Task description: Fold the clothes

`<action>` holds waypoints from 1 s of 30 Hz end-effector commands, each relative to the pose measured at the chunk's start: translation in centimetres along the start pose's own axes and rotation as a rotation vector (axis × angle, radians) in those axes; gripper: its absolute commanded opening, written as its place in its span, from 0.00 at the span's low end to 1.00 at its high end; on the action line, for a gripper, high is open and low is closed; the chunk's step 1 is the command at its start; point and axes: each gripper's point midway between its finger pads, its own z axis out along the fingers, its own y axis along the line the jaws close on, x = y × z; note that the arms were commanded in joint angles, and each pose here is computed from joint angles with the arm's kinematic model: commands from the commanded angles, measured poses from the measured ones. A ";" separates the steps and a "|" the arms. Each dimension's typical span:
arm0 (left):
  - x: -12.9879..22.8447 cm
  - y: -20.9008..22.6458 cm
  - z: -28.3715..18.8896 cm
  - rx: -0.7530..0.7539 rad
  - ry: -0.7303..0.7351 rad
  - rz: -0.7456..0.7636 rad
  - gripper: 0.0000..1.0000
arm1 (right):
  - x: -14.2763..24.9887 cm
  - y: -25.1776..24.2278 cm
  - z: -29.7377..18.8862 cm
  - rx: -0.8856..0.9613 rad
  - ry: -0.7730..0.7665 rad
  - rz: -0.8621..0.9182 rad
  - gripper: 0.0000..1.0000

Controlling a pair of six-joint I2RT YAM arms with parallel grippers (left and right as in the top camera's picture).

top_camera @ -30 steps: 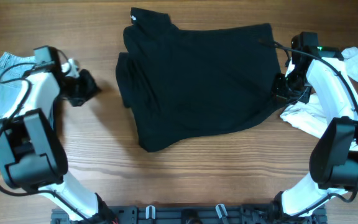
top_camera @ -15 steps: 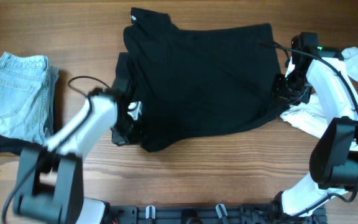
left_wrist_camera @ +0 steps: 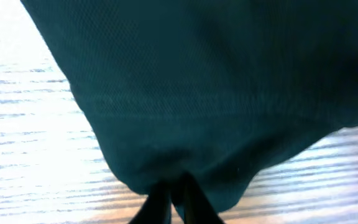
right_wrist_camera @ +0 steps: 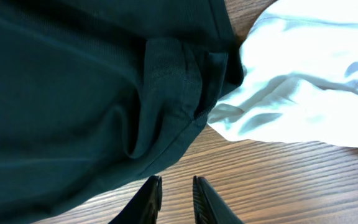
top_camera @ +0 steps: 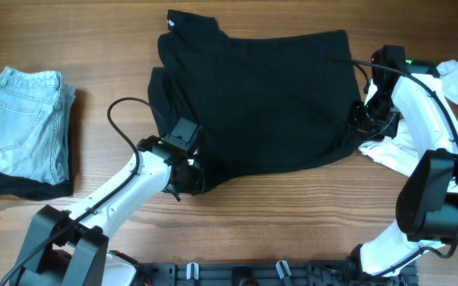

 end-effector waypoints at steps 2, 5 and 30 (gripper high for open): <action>0.2 0.3 0.3 -0.021 0.006 0.000 0.15 | 1.0 -0.1 1.9 0.008 0.036 0.024 0.33; 0.3 0.0 0.3 -0.002 0.011 0.000 0.16 | 0.4 0.6 2.7 -0.033 0.004 0.054 0.39; 1.1 -1.6 0.3 0.079 0.050 -0.023 0.31 | 0.9 -0.1 4.5 0.007 0.002 0.199 0.04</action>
